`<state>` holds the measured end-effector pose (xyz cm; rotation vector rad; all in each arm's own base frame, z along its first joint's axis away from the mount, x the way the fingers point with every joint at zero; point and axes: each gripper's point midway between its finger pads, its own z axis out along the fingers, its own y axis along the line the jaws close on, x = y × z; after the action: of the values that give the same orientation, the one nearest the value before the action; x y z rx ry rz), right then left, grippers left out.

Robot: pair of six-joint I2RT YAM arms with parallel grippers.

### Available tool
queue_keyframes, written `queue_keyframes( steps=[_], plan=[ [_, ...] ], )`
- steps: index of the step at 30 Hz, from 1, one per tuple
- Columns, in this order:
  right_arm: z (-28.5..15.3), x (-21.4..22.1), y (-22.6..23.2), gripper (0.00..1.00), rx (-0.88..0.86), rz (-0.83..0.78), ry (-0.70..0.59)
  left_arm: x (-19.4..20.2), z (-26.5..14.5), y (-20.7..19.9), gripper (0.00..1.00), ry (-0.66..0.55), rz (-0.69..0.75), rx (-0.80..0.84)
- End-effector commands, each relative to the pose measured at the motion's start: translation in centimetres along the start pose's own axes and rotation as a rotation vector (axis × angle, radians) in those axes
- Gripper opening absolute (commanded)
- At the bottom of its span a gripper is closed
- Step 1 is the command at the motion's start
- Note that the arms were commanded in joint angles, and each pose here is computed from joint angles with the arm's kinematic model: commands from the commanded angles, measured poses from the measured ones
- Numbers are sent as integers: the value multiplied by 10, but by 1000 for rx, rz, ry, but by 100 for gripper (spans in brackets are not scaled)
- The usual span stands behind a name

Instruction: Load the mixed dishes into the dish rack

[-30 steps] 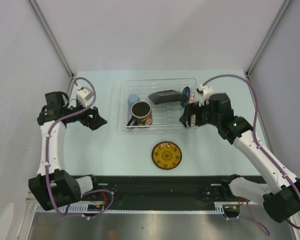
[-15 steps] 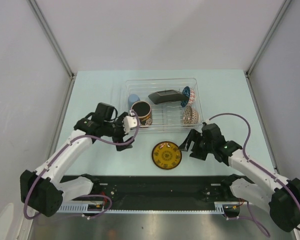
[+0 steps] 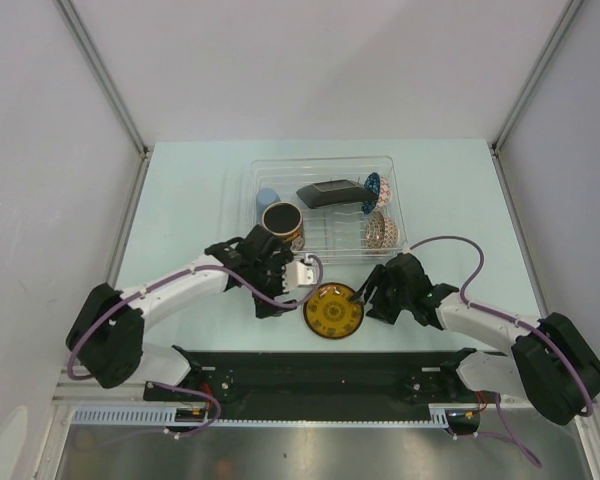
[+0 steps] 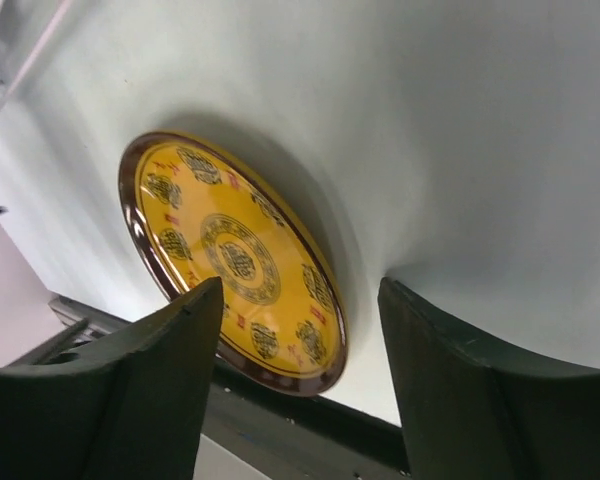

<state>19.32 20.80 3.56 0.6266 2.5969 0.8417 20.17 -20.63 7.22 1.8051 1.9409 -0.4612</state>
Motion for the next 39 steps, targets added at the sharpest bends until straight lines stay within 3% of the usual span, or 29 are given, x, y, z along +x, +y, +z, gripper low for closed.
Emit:
queue_keyframes(
  steps=[1, 7, 22, 34, 37, 39],
  plan=[
    [8, -6, 12, 66, -46, 22, -26, -4, 25, -1, 99, 37, 10, -23],
    [9, -7, 12, 60, -48, 27, -33, 4, 46, -7, 99, 127, -33, 8],
    [10, -2, 17, 53, -71, 20, -9, -40, 92, 0, 98, 38, -48, 52],
    [15, 4, 51, 46, -216, -59, 42, -84, 96, -18, 98, -48, -25, 88],
    [11, 3, 59, 42, -243, -85, 36, -90, 96, -17, 98, -63, -32, 85],
    [9, 2, 59, 33, -243, -91, 29, -94, 94, -17, 98, -77, -32, 81]
  ],
)
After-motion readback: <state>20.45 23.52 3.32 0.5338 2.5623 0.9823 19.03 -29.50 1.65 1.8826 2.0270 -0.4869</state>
